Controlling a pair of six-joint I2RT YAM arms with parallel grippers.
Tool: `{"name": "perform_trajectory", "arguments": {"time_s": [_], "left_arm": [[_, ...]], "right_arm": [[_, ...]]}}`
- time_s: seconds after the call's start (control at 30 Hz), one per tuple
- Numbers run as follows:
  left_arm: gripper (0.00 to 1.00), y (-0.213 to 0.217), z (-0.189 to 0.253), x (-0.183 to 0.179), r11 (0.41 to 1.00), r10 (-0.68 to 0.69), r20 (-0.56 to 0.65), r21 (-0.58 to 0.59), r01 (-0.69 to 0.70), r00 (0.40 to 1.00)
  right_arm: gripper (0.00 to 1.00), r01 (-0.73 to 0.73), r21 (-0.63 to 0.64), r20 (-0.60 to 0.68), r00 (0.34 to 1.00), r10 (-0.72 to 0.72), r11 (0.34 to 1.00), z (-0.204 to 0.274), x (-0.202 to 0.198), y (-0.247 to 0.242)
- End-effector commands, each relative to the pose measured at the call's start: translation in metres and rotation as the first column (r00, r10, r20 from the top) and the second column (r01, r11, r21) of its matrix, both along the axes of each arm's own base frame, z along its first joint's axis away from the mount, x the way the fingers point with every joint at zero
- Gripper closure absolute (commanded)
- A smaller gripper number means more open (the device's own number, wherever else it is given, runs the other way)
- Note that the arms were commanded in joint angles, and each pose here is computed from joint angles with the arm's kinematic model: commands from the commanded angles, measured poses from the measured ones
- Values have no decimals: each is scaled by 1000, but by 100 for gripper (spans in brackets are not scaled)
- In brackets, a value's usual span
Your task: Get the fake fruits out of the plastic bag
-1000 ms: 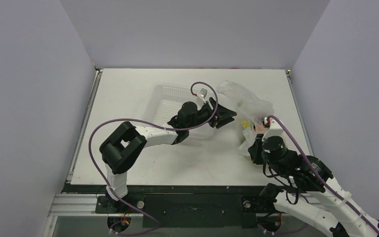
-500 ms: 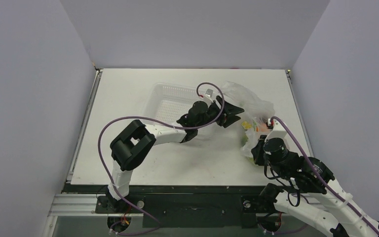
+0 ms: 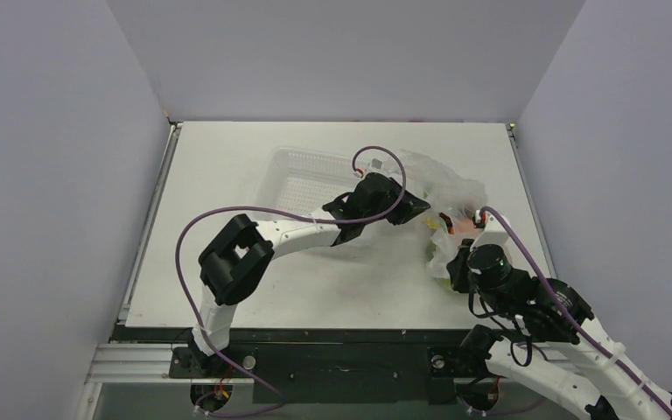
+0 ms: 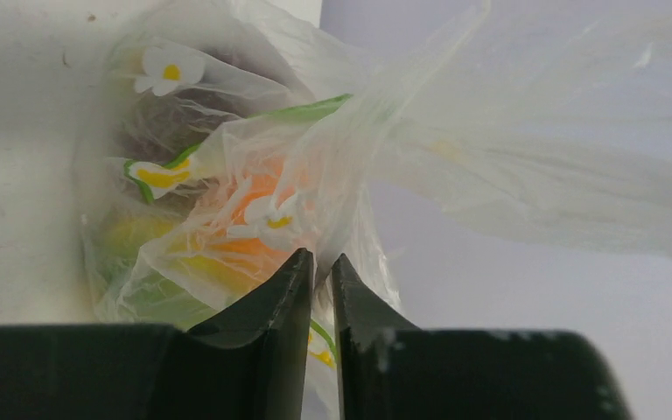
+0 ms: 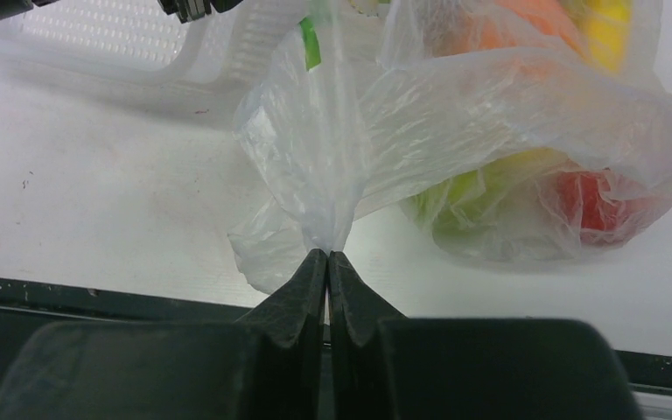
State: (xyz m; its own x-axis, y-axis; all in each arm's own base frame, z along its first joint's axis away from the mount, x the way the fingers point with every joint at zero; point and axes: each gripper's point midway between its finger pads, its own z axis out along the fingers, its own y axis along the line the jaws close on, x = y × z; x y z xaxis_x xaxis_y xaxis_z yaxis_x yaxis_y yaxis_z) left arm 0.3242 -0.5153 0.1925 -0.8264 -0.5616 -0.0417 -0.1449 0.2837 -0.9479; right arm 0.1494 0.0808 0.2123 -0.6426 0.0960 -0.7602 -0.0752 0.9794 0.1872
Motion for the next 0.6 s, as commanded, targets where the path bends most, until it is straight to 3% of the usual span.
{"name": "perform_trajectory", "arguments": {"time_s": [0.0,0.1,0.17,0.4,0.57], "left_arm": [[99,4,-2,4,997,-25,70,70,21,997],[100,8,9,-2,991,-100,158,102,84,982],[100,13,18,-6,987,-134,213,113,112,968],[100,29,40,-13,978,-206,330,86,188,921],[100,28,48,-13,974,-211,328,-2,225,921]], "right_arm": [[94,35,-24,49,998,-34,999,16,10,-5],[69,54,-15,107,993,-52,998,38,19,-6],[60,54,-15,150,987,-52,998,57,23,-7],[38,88,-65,288,956,-66,994,117,34,-25],[32,-56,-61,280,957,71,997,131,57,26]]}}
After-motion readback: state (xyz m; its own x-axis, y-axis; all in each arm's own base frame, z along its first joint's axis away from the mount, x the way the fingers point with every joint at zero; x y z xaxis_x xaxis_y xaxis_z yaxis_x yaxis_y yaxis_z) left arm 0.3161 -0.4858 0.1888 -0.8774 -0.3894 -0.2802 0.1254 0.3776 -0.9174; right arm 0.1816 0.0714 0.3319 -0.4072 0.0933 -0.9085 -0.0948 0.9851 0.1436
